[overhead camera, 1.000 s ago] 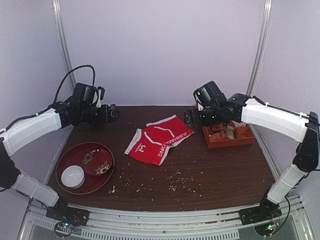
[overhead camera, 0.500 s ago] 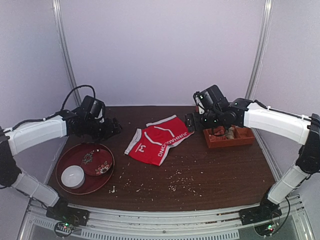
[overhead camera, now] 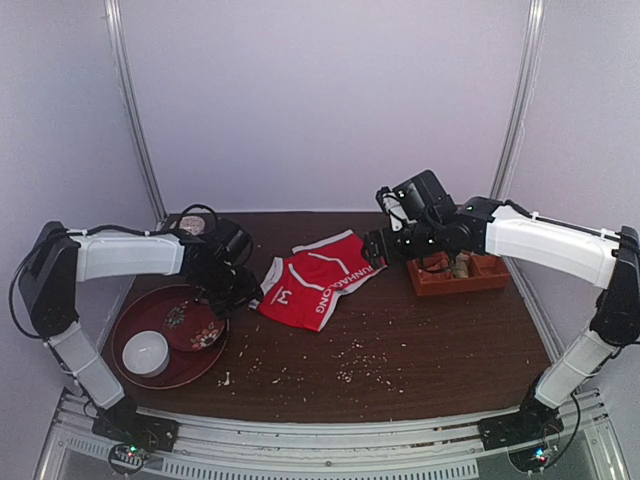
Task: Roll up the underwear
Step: Place the underwear at the center of the board.
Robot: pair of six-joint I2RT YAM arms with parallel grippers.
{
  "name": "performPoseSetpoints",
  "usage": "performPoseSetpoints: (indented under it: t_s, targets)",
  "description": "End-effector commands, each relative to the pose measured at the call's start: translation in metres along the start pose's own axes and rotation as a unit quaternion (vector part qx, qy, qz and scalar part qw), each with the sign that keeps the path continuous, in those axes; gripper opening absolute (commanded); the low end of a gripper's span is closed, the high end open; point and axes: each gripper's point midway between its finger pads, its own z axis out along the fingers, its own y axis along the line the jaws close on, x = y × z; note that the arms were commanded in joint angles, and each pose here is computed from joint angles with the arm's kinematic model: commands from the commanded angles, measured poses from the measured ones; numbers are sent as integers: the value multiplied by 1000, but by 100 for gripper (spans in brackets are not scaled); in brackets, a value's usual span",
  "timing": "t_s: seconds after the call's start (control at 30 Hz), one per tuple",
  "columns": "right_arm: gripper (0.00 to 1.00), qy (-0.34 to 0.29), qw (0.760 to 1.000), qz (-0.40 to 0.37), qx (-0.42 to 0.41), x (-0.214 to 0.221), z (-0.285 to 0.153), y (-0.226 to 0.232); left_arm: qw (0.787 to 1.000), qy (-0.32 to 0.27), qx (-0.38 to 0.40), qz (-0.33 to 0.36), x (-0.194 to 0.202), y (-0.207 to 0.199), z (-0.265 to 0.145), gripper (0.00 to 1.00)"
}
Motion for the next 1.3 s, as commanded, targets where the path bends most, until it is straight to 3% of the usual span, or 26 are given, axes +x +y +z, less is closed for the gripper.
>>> performPoseSetpoints:
  t_s: [0.0, 0.6, 0.77, 0.9, 1.03, 1.27]
  targets:
    - [93, 10, 1000, -1, -18, 9, 1, 3, 999, -19, -23, -38, -11, -2, 6, 70]
    - [93, 28, 999, 2, -29, 20, 8, 7, 994, -23, -81, -65, -25, 4, 40, 52]
    - [89, 34, 998, -11, -45, 21, 13, 14, 993, -15, -93, -68, -26, 10, 50, 33]
    - [86, 38, 997, -27, -56, 22, 18, 21, 993, -10, -98, -64, -25, 11, 51, 24]
    - [80, 45, 994, -68, -67, 29, 27, 39, 993, -11, -106, -53, -28, 12, 48, 0]
    - [72, 36, 982, -158, -93, 55, 49, 88, 994, -12, -107, -33, -30, 11, 42, 0]
